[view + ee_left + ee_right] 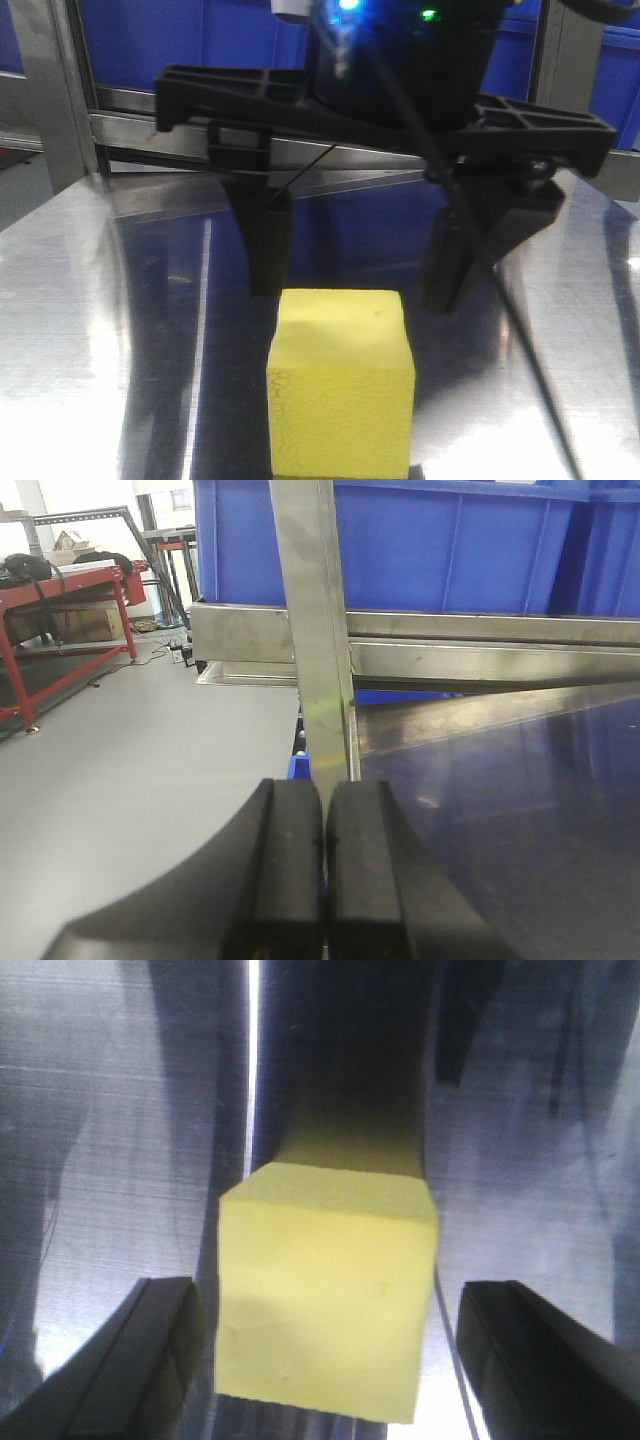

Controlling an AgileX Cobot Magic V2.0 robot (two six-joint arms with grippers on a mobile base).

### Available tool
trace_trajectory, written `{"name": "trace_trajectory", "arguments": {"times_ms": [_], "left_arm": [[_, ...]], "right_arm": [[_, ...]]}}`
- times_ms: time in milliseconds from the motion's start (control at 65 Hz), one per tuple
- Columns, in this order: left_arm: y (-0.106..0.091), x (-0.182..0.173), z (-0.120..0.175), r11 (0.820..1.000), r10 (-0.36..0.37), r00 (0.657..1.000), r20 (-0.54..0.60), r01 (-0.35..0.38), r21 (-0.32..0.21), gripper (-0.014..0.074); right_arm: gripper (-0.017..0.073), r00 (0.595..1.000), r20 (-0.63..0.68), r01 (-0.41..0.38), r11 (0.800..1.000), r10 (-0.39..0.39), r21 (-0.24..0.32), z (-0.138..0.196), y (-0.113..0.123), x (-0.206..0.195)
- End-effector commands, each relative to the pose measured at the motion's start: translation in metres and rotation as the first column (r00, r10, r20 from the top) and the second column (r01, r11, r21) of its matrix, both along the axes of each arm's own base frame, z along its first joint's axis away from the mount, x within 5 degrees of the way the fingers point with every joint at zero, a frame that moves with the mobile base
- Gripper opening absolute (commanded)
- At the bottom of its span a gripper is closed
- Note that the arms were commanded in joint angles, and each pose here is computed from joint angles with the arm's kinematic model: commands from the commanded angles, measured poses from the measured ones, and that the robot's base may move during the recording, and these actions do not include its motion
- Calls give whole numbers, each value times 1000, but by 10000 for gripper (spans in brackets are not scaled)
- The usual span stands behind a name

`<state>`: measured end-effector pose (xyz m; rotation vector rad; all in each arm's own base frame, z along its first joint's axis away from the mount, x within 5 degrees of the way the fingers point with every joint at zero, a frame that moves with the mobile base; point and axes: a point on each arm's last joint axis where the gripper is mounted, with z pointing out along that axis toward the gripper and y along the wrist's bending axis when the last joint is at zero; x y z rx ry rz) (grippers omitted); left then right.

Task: Place yellow foam block on left shelf second layer
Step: 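Lower the open right gripper around the yellow foam cube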

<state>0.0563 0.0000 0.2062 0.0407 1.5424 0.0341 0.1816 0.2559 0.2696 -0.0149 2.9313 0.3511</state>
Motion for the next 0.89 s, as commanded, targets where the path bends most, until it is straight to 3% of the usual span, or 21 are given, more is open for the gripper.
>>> {"name": "trace_trajectory", "arguments": {"times_ms": [0, 477, 877], "left_arm": [[-1, -1, 0, 1000, -10, 997, 78, 11, -10, 136], [-1, -1, 0, 1000, -10, 997, 78, 11, -10, 136], [-1, -1, 0, 1000, -10, 997, 78, 11, -10, 136]], "right_arm": [[629, 999, 44, 22, 998, -25, 60, 18, 4, -1], [629, 999, 30, 12, 1000, -11, -20, 5, 10, -2], [629, 999, 34, 4, 999, -3, -46, -7, 15, 3]]}}
